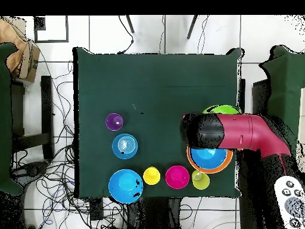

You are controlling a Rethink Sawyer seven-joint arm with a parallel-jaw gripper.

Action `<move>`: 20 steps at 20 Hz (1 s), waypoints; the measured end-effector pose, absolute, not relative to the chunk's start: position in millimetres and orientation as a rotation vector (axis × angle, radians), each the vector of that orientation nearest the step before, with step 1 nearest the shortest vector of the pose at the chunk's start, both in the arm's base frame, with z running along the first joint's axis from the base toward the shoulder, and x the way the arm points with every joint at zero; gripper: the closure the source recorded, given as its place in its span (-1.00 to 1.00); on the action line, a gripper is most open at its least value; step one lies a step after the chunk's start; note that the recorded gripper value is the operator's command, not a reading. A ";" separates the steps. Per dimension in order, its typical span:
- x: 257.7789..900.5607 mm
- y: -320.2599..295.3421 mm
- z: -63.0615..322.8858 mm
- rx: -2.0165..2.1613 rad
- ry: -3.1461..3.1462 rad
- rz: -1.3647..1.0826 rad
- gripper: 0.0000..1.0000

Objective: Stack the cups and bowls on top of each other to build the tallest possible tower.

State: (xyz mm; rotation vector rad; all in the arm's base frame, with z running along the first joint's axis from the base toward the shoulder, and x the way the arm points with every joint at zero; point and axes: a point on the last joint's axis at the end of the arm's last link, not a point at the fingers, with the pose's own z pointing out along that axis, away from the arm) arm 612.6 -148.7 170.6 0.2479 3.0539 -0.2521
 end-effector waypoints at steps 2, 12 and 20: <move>614.2 -147.9 169.8 0.242 3.037 -0.245 1.00; 612.0 -139.1 163.8 0.201 3.013 -0.228 1.00; 601.7 -136.0 158.1 0.143 2.998 -0.247 1.00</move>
